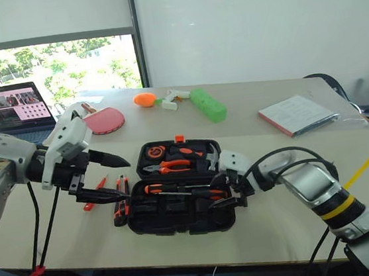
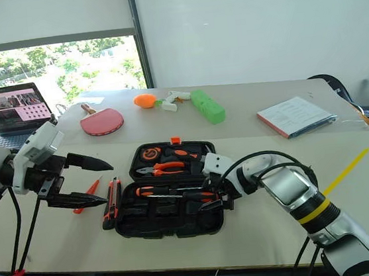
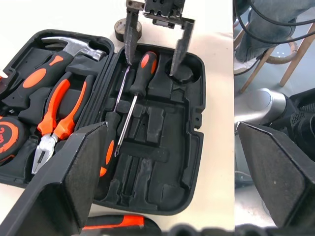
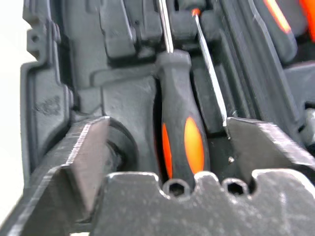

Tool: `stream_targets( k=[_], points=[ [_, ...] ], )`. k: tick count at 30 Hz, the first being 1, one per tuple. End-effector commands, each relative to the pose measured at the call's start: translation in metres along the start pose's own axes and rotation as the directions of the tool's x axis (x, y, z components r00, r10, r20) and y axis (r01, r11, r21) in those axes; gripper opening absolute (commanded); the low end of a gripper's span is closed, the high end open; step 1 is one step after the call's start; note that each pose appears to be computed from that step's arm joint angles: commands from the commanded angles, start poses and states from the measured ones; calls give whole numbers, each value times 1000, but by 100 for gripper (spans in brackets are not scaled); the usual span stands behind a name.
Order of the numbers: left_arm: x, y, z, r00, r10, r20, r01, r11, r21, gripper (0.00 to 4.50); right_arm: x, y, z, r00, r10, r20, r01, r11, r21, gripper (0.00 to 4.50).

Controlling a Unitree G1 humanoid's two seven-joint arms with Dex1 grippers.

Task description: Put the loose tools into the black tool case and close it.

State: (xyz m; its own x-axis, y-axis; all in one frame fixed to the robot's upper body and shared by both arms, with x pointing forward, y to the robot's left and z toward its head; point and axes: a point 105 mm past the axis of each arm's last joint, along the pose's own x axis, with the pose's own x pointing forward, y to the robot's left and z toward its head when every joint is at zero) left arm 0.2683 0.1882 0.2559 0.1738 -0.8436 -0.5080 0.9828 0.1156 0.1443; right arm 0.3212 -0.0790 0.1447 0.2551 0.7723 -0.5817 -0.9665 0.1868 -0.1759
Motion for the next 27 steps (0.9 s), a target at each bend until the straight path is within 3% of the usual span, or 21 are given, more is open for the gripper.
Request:
stream_targets(
  k=[1, 3, 12, 14, 27],
  points=[
    [-3, 2, 7, 1000, 19, 4, -19, 999, 33, 450, -2, -3, 21, 997, -31, 67, 34, 999, -34, 418],
    [-3, 3, 6, 1000, 19, 3, -19, 999, 34, 450, 0, -4, 21, 997, -41, 71, 43, 999, -28, 373],
    [-3, 2, 7, 1000, 22, 0, -22, 999, 36, 450, 16, -5, 14, 997, -48, 59, 49, 999, -9, 56],
    [-3, 2, 7, 1000, 23, -2, -23, 999, 36, 450, 18, -4, 12, 998, -41, 50, 41, 999, -12, 3],
    [-2, 3, 8, 999, 31, -5, -31, 999, 39, 450, 40, 1, -4, 1000, -25, -7, 25, 1000, -17, 3]
  ],
)
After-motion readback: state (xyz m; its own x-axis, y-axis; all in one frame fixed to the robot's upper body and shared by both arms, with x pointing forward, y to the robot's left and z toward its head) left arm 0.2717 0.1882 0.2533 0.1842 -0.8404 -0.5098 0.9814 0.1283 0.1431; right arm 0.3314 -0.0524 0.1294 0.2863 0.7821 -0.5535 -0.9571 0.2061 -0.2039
